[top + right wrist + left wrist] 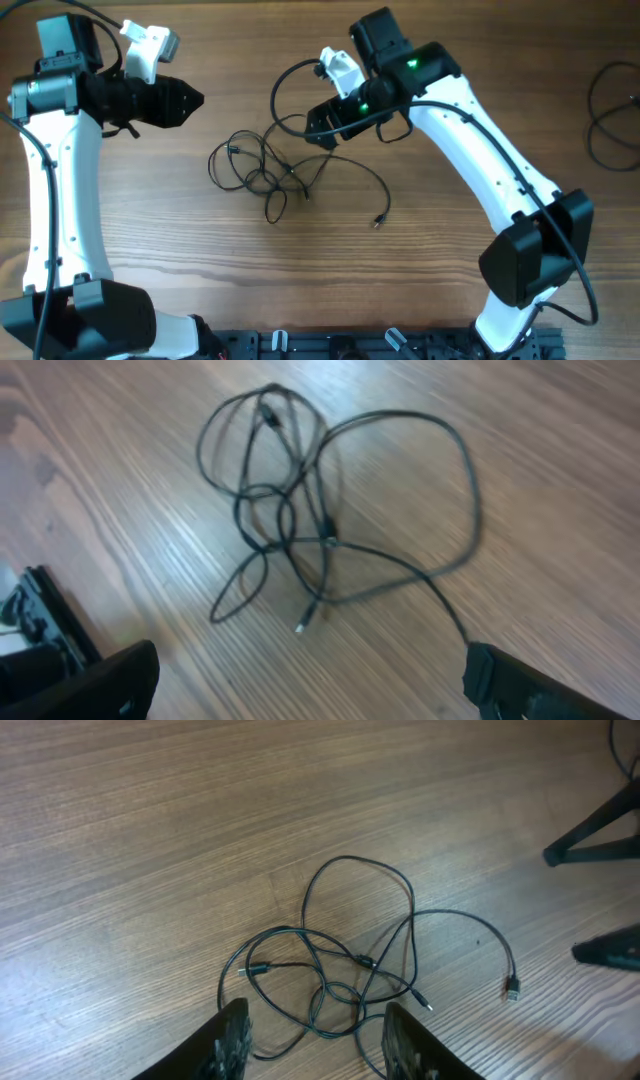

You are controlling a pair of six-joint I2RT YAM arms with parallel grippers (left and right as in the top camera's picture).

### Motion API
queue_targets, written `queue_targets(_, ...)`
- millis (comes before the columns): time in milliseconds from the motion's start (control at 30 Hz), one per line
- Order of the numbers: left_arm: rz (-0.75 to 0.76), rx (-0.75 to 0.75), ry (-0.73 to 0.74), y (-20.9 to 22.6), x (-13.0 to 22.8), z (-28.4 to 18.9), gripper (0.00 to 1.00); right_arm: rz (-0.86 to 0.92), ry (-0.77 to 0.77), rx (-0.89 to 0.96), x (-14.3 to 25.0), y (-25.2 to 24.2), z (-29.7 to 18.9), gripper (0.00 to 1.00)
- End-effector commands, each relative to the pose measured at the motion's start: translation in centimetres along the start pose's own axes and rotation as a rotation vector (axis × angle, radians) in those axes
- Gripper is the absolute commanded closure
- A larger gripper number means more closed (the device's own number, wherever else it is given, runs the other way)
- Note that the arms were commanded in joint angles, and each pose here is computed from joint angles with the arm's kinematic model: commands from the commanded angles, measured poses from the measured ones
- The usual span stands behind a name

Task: Untangle cables

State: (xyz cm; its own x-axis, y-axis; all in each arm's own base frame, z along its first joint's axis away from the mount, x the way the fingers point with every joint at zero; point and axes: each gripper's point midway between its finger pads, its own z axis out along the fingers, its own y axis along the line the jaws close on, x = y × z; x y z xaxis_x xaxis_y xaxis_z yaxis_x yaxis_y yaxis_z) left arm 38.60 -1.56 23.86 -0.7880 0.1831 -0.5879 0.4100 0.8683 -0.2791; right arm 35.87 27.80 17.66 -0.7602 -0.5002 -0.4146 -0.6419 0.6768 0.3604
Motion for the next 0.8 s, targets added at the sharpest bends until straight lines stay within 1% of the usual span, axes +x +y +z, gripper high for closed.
queue_targets(0,-0.003,0.025,0.024,1.4,0.4,1.8,0.56,-0.069,0.002,-0.064,-0.1,2.5,1.8,0.00)
queue_targets(133,-0.029,0.023,0.035,2.4,0.8,2.2,0.56,-0.104,-0.008,-0.064,-0.6,3.6,3.0,0.00)
queue_targets(200,-0.045,0.016,0.032,2.8,0.8,2.0,0.55,-0.069,-0.008,-0.016,-0.9,2.9,4.2,0.00)
queue_targets(300,-0.154,-0.037,0.014,4.5,0.7,1.5,0.55,-0.085,0.007,-0.015,-1.0,2.8,7.1,0.00)
queue_targets(533,-0.167,-0.043,0.011,4.9,0.9,1.3,0.54,-0.112,0.022,-0.042,-0.9,3.5,13.6,0.00)
queue_targets(667,-0.185,-0.031,0.010,4.7,0.9,1.3,0.54,-0.111,0.042,-0.051,-0.3,3.9,16.4,0.00)
queue_targets(767,-0.186,-0.027,0.009,4.6,0.9,1.3,0.55,-0.111,0.047,-0.039,0.0,3.3,17.5,0.00)
